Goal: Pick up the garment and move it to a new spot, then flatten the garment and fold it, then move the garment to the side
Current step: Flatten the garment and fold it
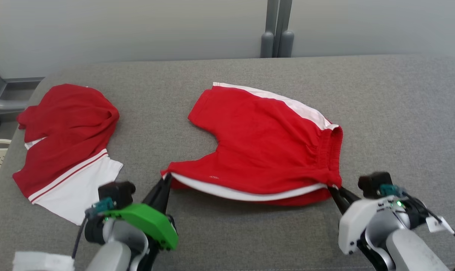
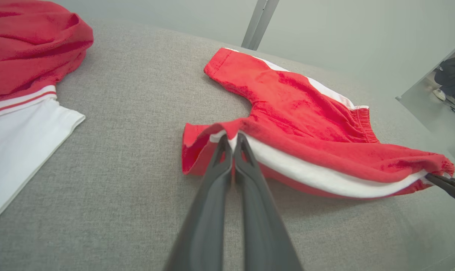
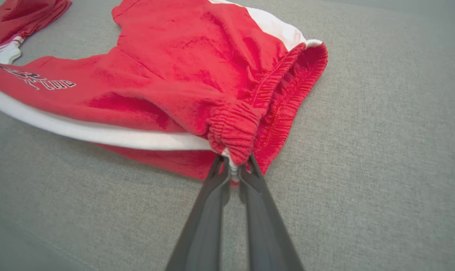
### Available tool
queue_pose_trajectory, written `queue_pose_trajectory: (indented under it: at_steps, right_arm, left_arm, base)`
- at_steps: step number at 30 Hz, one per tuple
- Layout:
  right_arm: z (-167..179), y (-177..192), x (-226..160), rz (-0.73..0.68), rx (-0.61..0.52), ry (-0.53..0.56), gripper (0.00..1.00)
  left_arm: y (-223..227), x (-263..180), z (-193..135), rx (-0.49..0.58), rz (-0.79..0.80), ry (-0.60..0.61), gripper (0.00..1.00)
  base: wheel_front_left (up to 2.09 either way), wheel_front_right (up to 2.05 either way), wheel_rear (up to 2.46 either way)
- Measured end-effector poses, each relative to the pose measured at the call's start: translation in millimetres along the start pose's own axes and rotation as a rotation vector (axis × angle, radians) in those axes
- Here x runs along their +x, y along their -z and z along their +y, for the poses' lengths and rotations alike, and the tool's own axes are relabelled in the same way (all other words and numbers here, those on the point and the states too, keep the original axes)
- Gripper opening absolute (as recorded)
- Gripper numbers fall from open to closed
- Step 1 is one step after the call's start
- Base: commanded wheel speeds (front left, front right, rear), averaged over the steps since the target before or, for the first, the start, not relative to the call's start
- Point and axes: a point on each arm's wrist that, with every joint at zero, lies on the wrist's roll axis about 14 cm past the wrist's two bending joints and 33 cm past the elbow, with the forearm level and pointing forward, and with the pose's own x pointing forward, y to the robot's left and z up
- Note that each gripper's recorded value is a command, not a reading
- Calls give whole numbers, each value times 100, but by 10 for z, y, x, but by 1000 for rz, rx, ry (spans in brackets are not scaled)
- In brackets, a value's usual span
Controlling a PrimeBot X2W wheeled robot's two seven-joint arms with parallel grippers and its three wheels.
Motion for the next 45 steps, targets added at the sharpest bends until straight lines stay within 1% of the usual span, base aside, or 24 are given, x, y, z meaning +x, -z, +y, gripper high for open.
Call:
queue_pose_trajectory:
  at_steps: [4,5,7,8,11,15,18,20,23,25,28,31,35,37,39,41,42,43,44,45]
  right_arm:
    - [141,-473,246,-75,-51,-68,0]
    - [175,-601,308,-95,-69,-85,0]
    - [238,-895,439,-145,-86,-118,0]
    - [265,-1041,506,-167,-98,-133,0]
    - [261,-1406,707,-216,-134,-154,0]
    - [78,-1876,1004,-274,-161,-136,0]
    - [-107,-2216,1240,-330,-175,-101,0]
    - [-177,-2424,1397,-377,-150,-90,0]
    - [-323,-2714,1597,-461,-156,-56,0]
    - [-459,-2861,1709,-519,-153,-24,0]
    - [-675,-2994,1849,-595,-167,29,0]
    - [-877,-3072,1947,-660,-183,82,0]
    - [-1083,-3121,2021,-702,-224,145,0]
    - [-1153,-3102,2050,-708,-242,168,0]
    - [-1202,-2960,2135,-677,-257,181,0]
    - [-1205,-2666,2270,-610,-263,176,0]
    - [-1205,-2666,2270,-610,-263,176,0]
    - [-1183,-2482,2341,-566,-272,166,0]
    - [-1155,-2324,2392,-531,-273,155,0]
    - [-1115,-2181,2434,-498,-279,141,0]
  left_arm:
    - [-524,296,-43,73,-96,43,0]
    - [-632,375,-50,112,-105,57,0]
    - [-899,544,-77,142,-148,78,0]
    - [-1025,632,-92,175,-162,91,0]
    - [-1424,908,-143,229,-217,127,0]
    - [-1917,1298,-318,219,-305,193,0]
    - [-2238,1581,-405,209,-362,235,0]
    - [-2410,1766,-428,209,-388,253,0]
    - [-2680,2011,-465,228,-437,280,0]
    - [-2874,2129,-518,217,-504,308,0]
    - [-3075,2276,-617,196,-594,353,0]
    - [-3158,2401,-686,203,-657,389,0]
    - [-3293,2454,-713,160,-769,433,0]
    - [-3263,2491,-700,129,-797,452,0]
    - [-3113,2588,-661,111,-777,458,0]
    - [-2825,2723,-535,89,-720,442,0]
    - [-2825,2723,-535,89,-720,442,0]
    - [-2628,2790,-450,71,-675,428,0]
    - [-2402,2839,-383,97,-621,417,0]
    - [-2224,2856,-324,90,-585,408,0]
  base:
    - [0,0,0]
    - [0,0,0]
    - [0,0,0]
    - [0,0,0]
    - [0,0,0]
    - [0,0,0]
    - [0,0,0]
    - [0,0,0]
    - [0,0,0]
    - [0,0,0]
    - [0,0,0]
    - [0,0,0]
    - [0,0,0]
    - [0,0,0]
    - [0,0,0]
    - [0,0,0]
    - [0,0,0]
    - [0,0,0]
    - [0,0,0]
    - [0,0,0]
